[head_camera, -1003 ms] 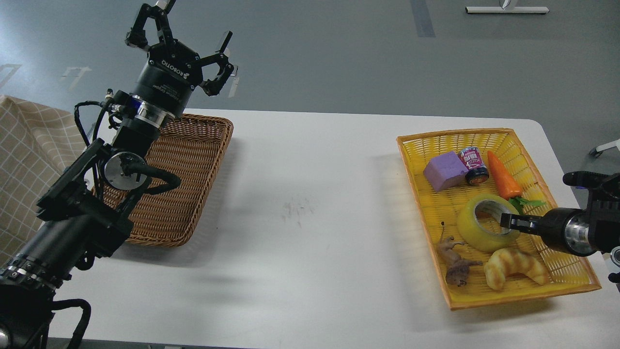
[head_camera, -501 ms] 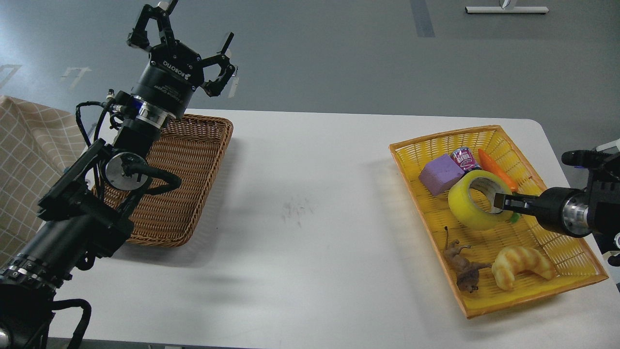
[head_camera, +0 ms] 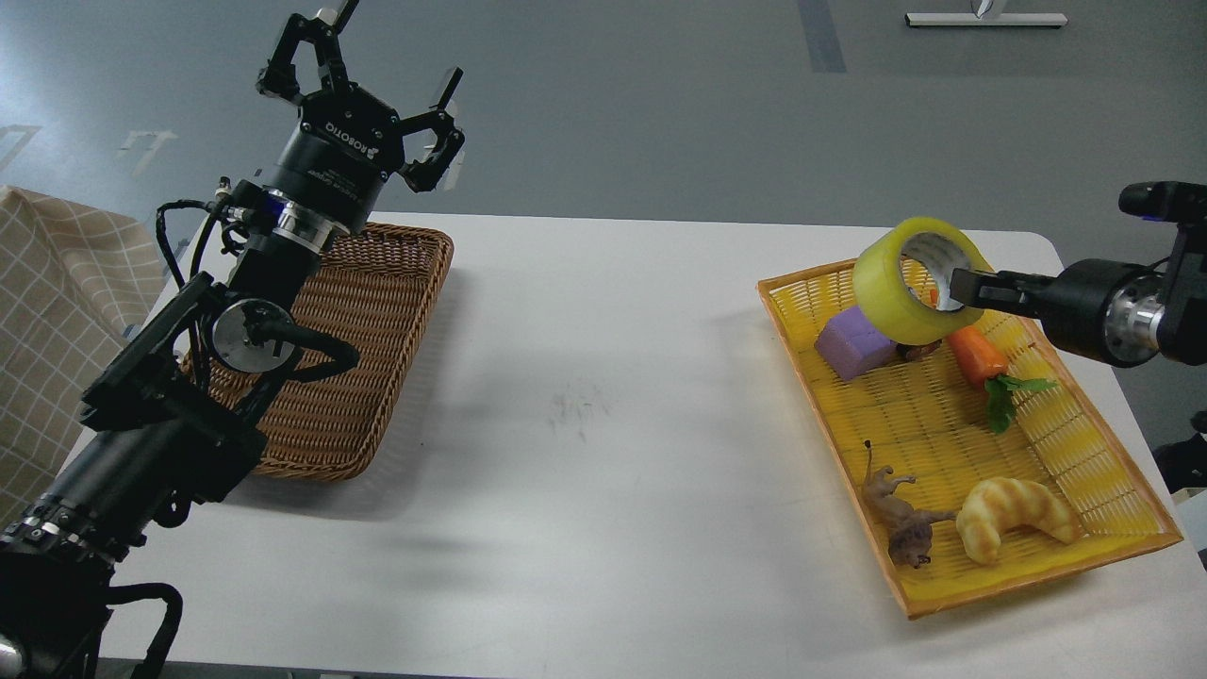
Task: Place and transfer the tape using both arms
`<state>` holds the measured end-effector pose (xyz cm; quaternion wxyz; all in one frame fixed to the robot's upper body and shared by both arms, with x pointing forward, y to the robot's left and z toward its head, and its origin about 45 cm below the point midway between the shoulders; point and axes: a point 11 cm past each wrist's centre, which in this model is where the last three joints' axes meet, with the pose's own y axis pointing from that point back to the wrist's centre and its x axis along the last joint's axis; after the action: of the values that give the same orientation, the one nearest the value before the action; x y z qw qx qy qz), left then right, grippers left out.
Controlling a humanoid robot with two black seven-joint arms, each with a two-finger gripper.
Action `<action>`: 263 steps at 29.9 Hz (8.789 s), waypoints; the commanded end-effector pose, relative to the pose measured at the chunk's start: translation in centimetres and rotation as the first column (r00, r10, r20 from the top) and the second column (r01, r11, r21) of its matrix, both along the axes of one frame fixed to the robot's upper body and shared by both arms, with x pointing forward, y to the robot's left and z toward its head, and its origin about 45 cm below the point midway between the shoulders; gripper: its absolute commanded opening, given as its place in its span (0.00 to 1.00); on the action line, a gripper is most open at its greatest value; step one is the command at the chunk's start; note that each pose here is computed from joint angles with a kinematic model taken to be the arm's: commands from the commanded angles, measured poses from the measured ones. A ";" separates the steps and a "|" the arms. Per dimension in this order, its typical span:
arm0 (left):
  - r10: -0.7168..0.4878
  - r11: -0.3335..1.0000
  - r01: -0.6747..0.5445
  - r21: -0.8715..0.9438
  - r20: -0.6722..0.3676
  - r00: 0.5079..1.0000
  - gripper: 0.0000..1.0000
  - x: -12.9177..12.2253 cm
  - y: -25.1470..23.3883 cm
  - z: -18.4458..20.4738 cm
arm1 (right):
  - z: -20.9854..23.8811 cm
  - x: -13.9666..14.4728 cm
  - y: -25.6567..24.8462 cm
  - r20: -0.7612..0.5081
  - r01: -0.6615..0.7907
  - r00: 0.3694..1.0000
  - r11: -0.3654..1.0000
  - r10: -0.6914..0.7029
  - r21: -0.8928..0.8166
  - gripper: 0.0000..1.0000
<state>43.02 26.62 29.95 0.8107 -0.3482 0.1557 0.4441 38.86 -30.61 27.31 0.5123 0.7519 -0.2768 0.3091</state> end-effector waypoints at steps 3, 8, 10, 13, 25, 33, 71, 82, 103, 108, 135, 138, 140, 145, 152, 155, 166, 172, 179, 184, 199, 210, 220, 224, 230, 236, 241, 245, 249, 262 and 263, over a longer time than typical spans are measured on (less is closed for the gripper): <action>0.000 1.000 0.000 0.003 0.001 1.000 0.98 0.0 0.0 0.0 | 0.0 1.3 5.6 0.007 -0.106 0.994 0.994 0.106 0.018 0.00; 0.003 1.000 -0.003 0.008 0.003 1.000 0.98 0.0 0.2 0.2 | -1.2 1.9 9.3 -0.018 -0.171 0.985 0.985 0.171 0.012 0.00; 0.002 1.000 -0.002 0.007 0.004 1.000 0.98 0.0 0.2 0.2 | -1.9 2.0 10.9 -0.031 -0.193 0.981 0.981 0.194 0.019 0.00; 0.002 1.000 -0.002 0.007 0.004 1.000 0.98 0.0 0.2 0.2 | -3.0 2.1 12.7 -0.056 -0.220 0.974 0.976 0.220 0.014 0.00; -0.001 1.000 0.001 0.004 0.003 1.000 0.98 0.0 0.0 0.1 | -5.5 2.8 19.5 -0.108 -0.290 0.952 0.957 0.288 -0.004 0.00; -0.001 1.000 0.001 0.002 0.004 1.000 0.98 0.0 0.0 0.1 | -6.8 2.2 21.9 -0.135 -0.334 0.935 0.942 0.327 -0.033 0.00; -0.004 1.000 0.004 -0.005 0.003 1.000 0.98 0.0 -0.3 0.1 | -11.5 0.4 25.0 -0.231 -0.415 0.898 0.896 0.375 -0.157 0.14; -0.002 1.000 0.002 -0.002 0.002 1.000 0.98 0.0 -0.1 0.1 | -11.7 0.3 25.1 -0.236 -0.413 0.897 0.897 0.372 -0.155 0.31; -0.001 1.000 0.001 0.002 0.004 1.000 0.98 0.0 0.0 0.1 | -4.1 4.5 23.3 -0.085 -0.326 0.944 0.941 0.320 -0.084 1.00; 0.006 1.000 -0.006 0.012 0.004 1.000 0.98 0.0 0.4 0.2 | 0.6 6.9 20.5 0.009 -0.235 0.972 0.972 0.235 0.019 1.00; 0.010 1.000 -0.010 0.021 0.002 1.000 0.98 0.1 0.6 0.1 | 9.2 7.2 0.0 -0.153 0.165 0.964 0.037 -0.216 0.986 1.00; 0.008 1.000 -0.008 0.021 0.005 1.000 0.98 0.1 0.5 0.2 | 8.6 6.7 -0.8 -0.186 0.177 0.963 -0.062 -0.197 0.982 1.00; 0.007 1.000 -0.007 0.021 0.008 1.000 0.98 0.2 0.5 0.4 | 8.3 6.5 -1.4 -0.195 0.179 0.960 -0.094 -0.200 0.979 1.00; 0.007 1.000 -0.007 0.022 0.005 1.000 0.98 0.1 0.5 0.2 | 8.3 6.5 -1.7 -0.196 0.176 0.959 -0.112 -0.204 0.978 1.00; 0.005 1.000 -0.005 0.019 -0.002 1.000 0.98 0.0 0.3 -0.1 | 8.7 6.1 -1.6 -0.207 0.154 0.971 -0.353 -0.116 0.923 1.00; 0.005 1.000 -0.005 0.021 -0.003 1.000 0.98 0.0 0.3 -0.1 | 8.2 5.9 -1.8 -0.222 0.166 0.971 -0.415 -0.090 0.895 1.00; 0.008 1.000 -0.008 0.025 -0.002 1.000 0.98 0.0 0.5 -0.1 | 6.7 5.7 -1.2 -0.254 0.198 0.964 -0.434 -0.075 0.879 1.00; 0.006 1.000 -0.006 0.027 -0.001 1.000 0.98 0.0 0.5 0.0 | 6.2 5.6 -1.2 -0.262 0.205 0.962 -0.437 -0.075 0.876 1.00; 0.007 1.000 -0.007 0.025 -0.004 1.000 0.98 0.0 0.5 -0.2 | 5.9 5.5 -1.1 -0.269 0.211 0.960 -0.440 -0.074 0.873 1.00; 0.008 1.000 -0.008 0.026 -0.004 1.000 0.98 0.0 0.5 -0.2 | 5.5 5.5 -0.6 -0.275 0.219 0.959 -0.449 -0.063 0.866 1.00; 0.008 1.000 -0.008 0.023 -0.006 1.000 0.98 0.0 0.5 -0.2 | 5.2 5.5 0.3 -0.282 0.233 0.958 -0.448 -0.044 0.863 1.00; -0.009 0.995 0.007 0.104 0.010 1.000 0.98 0.1 -0.3 -0.4 | 4.5 5.4 0.8 -0.297 0.253 0.954 -0.443 -0.033 0.860 1.00; -0.036 0.964 0.021 0.266 0.051 0.998 0.98 -0.1 -1.4 -0.6 | 3.3 4.9 0.1 -0.324 0.272 0.945 -0.439 -0.046 0.856 1.00; -0.052 0.920 0.016 0.393 0.081 0.995 0.98 -0.3 -1.6 -0.8 | 2.7 4.7 -0.1 -0.335 0.280 0.941 -0.441 -0.050 0.853 1.00; -0.066 0.830 -0.011 0.558 0.118 0.991 0.98 -0.5 -0.4 -0.5 | 2.1 4.5 -0.3 -0.349 0.290 0.936 -0.441 -0.055 0.849 1.00; -0.158 0.673 0.016 0.739 0.123 0.980 0.98 -0.6 -0.7 -0.1 | 1.7 4.0 -0.7 -0.354 0.294 0.933 -0.436 -0.062 0.851 1.00; -0.219 0.520 0.000 0.854 0.133 0.967 0.98 -0.4 -1.2 -0.2 | 1.0 3.9 -1.1 -0.370 0.305 0.926 -0.435 -0.070 0.847 1.00; -0.264 0.377 -0.041 0.925 0.150 0.953 0.98 -0.2 -1.6 0.0 | 0.1 3.5 -1.8 -0.390 0.319 0.917 -0.429 -0.086 0.845 1.00; -0.307 0.184 -0.050 0.982 0.105 0.946 0.98 -0.3 -2.0 -0.7 | -1.7 2.5 -2.8 -0.427 0.345 0.898 -0.430 -0.108 0.834 1.00; -0.512 -0.221 -0.205 0.954 0.065 0.857 0.98 -2.2 -5.0 -2.2 | -3.2 1.9 -3.7 -0.459 0.363 0.879 -0.448 -0.126 0.817 1.00; -0.525 -0.245 -0.209 0.947 0.051 0.849 0.98 -2.6 -5.1 -2.5 | -3.2 1.9 -3.7 -0.460 0.362 0.879 -0.449 -0.127 0.817 1.00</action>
<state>41.61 22.31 28.07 0.8376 0.3314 -0.3785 0.2130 40.78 -34.21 24.26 -0.2554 0.7689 -0.5355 -0.2384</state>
